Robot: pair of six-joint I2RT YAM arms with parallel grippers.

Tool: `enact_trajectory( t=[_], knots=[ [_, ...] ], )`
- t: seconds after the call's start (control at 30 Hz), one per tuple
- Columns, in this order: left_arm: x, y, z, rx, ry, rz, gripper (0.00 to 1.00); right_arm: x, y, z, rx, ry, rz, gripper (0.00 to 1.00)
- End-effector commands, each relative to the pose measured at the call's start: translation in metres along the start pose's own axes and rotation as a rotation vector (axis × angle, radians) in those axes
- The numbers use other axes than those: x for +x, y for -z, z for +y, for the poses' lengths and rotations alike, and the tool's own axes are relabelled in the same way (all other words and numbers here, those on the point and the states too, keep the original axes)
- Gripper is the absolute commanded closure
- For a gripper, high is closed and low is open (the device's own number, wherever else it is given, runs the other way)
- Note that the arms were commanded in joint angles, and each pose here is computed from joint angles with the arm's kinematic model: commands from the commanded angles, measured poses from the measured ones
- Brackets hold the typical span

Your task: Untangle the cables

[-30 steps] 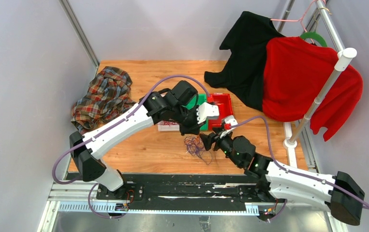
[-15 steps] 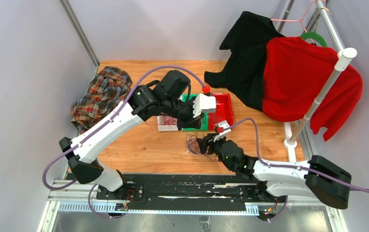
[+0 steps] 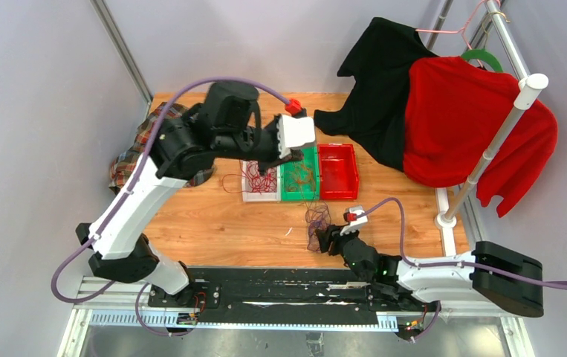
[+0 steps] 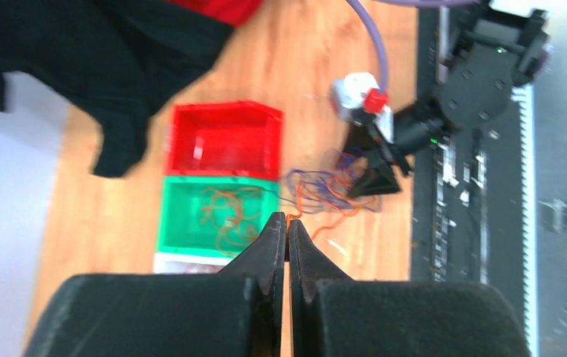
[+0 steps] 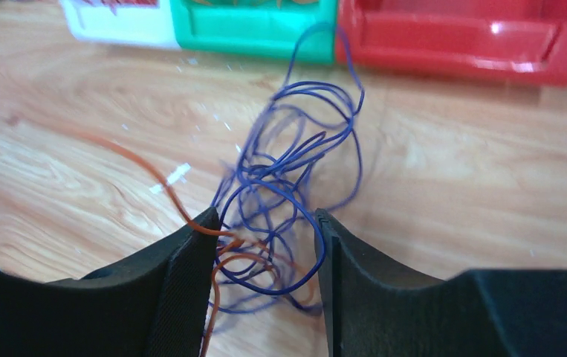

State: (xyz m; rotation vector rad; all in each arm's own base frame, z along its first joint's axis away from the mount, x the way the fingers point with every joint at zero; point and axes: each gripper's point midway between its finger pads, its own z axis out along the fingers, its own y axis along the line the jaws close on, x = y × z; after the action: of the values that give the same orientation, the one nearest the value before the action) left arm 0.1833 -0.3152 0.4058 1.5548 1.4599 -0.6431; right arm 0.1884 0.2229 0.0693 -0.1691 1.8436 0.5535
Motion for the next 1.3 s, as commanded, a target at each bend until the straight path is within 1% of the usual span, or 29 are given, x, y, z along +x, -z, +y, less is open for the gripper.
enact_trajectory(
  t=[0.0, 0.13, 0.27, 0.37, 0.5, 0.57, 0.77, 0.9, 1.1, 1.17, 1.27],
  knots=[
    [-0.048, 0.039, 0.037, -0.206, -0.141, -0.107, 0.99, 0.033, 0.018, -0.038, 0.133, 0.033, 0.067, 0.51],
    [-0.067, 0.056, 0.048, -0.271, -0.193, -0.147, 1.0, 0.041, 0.026, -0.044, 0.153, 0.017, 0.081, 0.58],
    [-0.076, 0.067, 0.062, -0.343, -0.252, -0.149, 1.0, 0.046, 0.034, -0.051, 0.178, 0.013, 0.097, 0.62],
    [-0.079, 0.071, 0.076, -0.415, -0.292, -0.137, 1.0, 0.044, 0.041, -0.053, 0.182, 0.006, 0.096, 0.61],
    [-0.072, 0.06, 0.085, -0.44, -0.309, -0.114, 1.0, 0.03, 0.047, -0.054, 0.178, -0.004, 0.066, 0.58],
    [-0.079, 0.064, 0.098, -0.512, -0.329, -0.123, 1.0, 0.029, 0.051, -0.056, 0.171, -0.013, 0.065, 0.56],
    [-0.137, 0.116, 0.146, -0.846, -0.478, -0.242, 0.99, 0.042, 0.06, -0.069, 0.186, -0.027, 0.098, 0.55],
    [-0.163, 0.146, 0.16, -0.993, -0.519, -0.308, 1.0, 0.041, 0.061, -0.068, 0.189, -0.007, 0.109, 0.54],
    [-0.184, 0.169, 0.164, -1.086, -0.537, -0.39, 0.99, 0.044, 0.062, -0.069, 0.206, 0.024, 0.133, 0.54],
    [-0.192, 0.177, 0.164, -1.105, -0.538, -0.427, 0.99, 0.046, 0.063, -0.069, 0.206, 0.019, 0.136, 0.56],
    [-0.198, 0.18, 0.161, -1.094, -0.548, -0.448, 0.99, 0.044, 0.066, -0.073, 0.215, 0.024, 0.13, 0.61]
  ],
)
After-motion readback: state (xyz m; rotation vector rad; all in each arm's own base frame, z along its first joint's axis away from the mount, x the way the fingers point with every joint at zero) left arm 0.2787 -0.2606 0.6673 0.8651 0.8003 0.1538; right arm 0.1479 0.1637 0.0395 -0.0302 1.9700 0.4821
